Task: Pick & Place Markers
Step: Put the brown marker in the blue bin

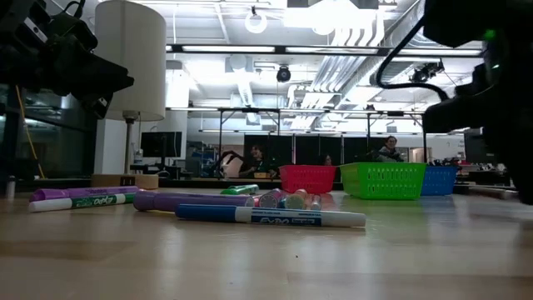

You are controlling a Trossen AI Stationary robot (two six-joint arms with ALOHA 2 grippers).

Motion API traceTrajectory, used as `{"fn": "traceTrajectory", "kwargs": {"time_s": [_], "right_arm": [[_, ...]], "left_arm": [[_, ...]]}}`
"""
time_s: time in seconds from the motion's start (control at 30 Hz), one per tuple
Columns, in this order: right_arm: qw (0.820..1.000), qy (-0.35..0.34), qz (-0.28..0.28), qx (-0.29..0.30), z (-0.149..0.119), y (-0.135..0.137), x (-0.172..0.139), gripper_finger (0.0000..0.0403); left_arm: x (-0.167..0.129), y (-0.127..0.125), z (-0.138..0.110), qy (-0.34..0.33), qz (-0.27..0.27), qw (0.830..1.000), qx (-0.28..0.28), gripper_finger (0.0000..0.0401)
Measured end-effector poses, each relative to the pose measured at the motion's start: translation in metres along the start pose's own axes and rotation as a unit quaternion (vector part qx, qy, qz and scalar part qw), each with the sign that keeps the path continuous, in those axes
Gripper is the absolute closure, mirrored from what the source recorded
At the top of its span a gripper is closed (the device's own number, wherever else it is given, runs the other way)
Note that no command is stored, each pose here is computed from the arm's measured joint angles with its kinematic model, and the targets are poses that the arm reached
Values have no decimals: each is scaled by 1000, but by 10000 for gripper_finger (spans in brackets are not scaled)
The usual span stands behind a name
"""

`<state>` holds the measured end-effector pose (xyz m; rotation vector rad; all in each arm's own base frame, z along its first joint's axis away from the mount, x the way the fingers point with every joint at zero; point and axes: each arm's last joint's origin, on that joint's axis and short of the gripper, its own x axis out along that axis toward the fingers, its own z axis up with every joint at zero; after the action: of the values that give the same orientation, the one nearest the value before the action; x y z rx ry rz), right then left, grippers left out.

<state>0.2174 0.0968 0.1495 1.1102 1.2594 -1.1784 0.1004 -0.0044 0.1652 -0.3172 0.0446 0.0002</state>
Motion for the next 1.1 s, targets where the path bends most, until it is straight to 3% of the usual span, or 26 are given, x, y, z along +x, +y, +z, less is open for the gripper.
{"fn": "traceTrajectory", "kwargs": {"time_s": [0.47,1.1], "right_arm": [[999,-29,39,-2,18,-9,-26,388],[989,-88,104,-50,111,-28,-65,388]], "left_arm": [[0,0,0,0,0,1000,0,318],[0,0,0,0,0,1000,0,318]]}}
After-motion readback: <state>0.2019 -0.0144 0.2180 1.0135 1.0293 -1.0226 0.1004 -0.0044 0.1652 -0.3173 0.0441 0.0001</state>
